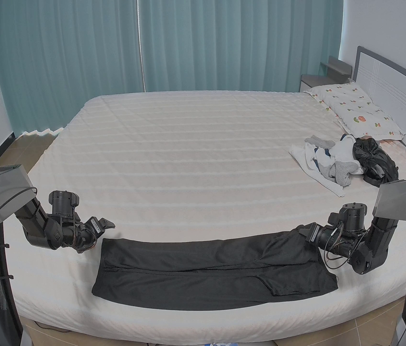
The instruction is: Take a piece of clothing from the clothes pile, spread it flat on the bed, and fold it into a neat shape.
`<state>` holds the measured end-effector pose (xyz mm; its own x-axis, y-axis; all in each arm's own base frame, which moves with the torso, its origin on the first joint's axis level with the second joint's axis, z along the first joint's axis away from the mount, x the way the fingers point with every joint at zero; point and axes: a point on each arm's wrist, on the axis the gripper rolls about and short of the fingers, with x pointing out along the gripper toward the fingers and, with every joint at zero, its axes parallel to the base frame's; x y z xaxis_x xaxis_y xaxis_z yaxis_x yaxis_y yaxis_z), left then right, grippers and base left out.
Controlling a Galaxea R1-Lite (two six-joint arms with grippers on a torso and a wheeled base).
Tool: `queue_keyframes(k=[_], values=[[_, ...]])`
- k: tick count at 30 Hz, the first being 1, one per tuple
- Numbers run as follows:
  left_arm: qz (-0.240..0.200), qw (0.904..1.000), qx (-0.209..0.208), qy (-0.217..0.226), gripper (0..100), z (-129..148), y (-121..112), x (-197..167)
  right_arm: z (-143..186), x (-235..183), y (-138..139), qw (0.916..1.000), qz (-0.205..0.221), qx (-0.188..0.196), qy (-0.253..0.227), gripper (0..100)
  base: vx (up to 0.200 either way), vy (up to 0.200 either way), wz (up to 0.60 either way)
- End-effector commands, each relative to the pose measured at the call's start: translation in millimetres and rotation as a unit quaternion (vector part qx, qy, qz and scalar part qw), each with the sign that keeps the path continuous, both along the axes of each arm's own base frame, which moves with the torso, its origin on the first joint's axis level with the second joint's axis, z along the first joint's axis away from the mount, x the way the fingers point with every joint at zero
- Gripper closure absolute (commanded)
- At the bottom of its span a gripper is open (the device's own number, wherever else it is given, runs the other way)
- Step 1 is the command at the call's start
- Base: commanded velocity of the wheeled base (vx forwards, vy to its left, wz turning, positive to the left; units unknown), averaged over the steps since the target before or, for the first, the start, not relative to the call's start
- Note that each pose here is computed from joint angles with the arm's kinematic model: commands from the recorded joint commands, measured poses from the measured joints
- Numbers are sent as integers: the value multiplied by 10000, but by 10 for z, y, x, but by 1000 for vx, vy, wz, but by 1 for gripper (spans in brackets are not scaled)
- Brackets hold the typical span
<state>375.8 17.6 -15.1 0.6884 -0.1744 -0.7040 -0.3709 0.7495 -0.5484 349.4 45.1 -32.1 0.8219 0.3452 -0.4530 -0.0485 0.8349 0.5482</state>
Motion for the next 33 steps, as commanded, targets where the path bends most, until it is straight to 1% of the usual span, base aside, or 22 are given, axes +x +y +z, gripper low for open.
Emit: queue_keyframes(k=[1,6,16,17,19,21,22,26,29,30,31,32,33], values=[[5,10000,0,-6,0,4,1,1,29,40,3,9999,2,20,-132,100,0,0,0],[5,10000,0,2,0,-2,1,0,9,112,-11,9998,-23,-4,-196,100,0,0,0],[-3,10000,0,2,0,-2,-5,1,-175,189,3,10000,-4,-39,-59,100,0,0,0],[5,10000,0,-6,0,0,1,4,-188,198,9,10000,4,-40,-44,0,0,0,0],[0,10000,6,-7,0,0,1,4,-194,215,22,10000,5,-46,-60,0,0,0,0],[-3,10000,0,2,0,-2,-5,1,-127,242,19,9998,-17,-22,-185,0,0,0,0],[-3,10000,0,2,0,-2,-5,1,-42,261,9,9995,-49,10,-322,0,0,0,0],[5,10000,0,-6,0,0,1,4,140,254,30,9985,-63,41,-544,0,0,0,0],[5,10000,0,-6,0,0,1,4,259,202,141,9979,95,104,-627,0,0,0,0],[5,10000,0,-6,0,0,1,4,270,172,217,9979,184,149,-602,0,0,0,0],[5,10000,0,-6,0,0,1,4,270,172,217,9979,184,149,-602,0,0,0,0],[5,10000,-11,3,0,6,1,4,271,138,344,9977,307,236,-562,0,0,0,0],[5,10000,0,2,0,6,1,4,271,136,355,9976,319,244,-559,0,0,0,0]])
